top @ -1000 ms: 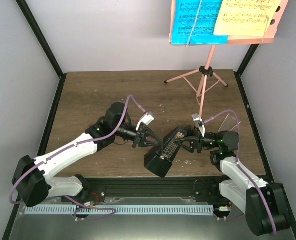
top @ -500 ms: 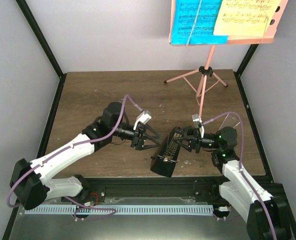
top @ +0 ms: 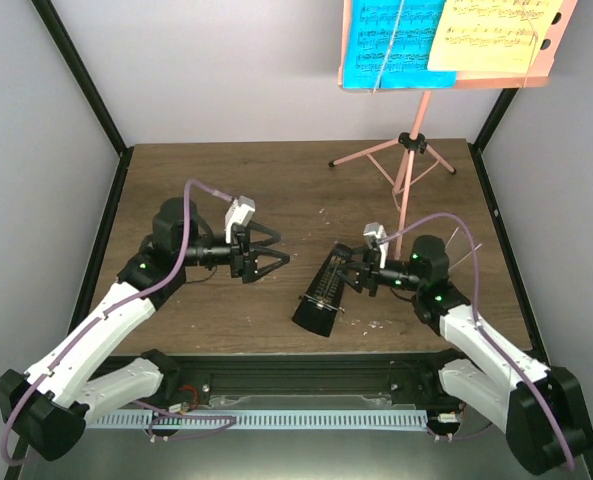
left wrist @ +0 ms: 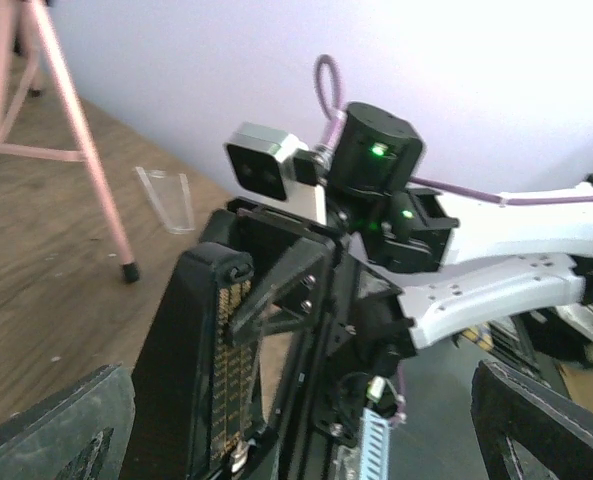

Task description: Pack up the instrument practice props

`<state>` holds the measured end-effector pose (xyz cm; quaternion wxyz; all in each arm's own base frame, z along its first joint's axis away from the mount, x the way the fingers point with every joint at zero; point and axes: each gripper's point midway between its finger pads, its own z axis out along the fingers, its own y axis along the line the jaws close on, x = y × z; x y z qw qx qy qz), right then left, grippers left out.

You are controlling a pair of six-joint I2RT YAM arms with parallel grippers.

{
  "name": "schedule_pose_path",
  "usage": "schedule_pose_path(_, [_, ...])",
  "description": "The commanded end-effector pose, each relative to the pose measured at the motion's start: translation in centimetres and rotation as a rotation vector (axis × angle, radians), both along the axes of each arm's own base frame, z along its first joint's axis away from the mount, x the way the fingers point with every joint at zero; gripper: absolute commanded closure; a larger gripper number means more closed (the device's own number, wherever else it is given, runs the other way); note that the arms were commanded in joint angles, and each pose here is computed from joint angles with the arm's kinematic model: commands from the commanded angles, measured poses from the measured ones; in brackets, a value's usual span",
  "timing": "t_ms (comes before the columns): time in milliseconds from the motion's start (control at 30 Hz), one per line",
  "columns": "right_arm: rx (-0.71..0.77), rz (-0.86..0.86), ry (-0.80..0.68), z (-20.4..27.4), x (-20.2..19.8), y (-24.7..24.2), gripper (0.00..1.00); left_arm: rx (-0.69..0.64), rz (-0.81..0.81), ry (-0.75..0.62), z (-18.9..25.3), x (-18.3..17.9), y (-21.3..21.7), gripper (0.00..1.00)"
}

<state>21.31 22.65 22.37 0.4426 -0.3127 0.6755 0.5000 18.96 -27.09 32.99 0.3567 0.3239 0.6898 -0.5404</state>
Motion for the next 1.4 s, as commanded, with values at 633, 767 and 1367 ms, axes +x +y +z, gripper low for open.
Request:
schedule_pose_path(633, [-0.177, -0.187, -0.362, 1.3, 3.0, 4.6, 0.62, -0.01, 0.254, 0.378, -11.2, 3.7, 3.8, 0.08])
schedule_pose_path(767, [-0.211, -0.184, -0.343, -0.2, 2.7, 4.9, 0.62, 0.016, 0.255, 0.43, -13.2, 3.7, 3.7, 0.09])
schedule_pose_path(1367, [-0.284, -0.192, -0.302, -3.2, 1.9, 4.7, 0.52, 0.035, 0.26, 0.378, -12.4, 3.6, 4.0, 0.09])
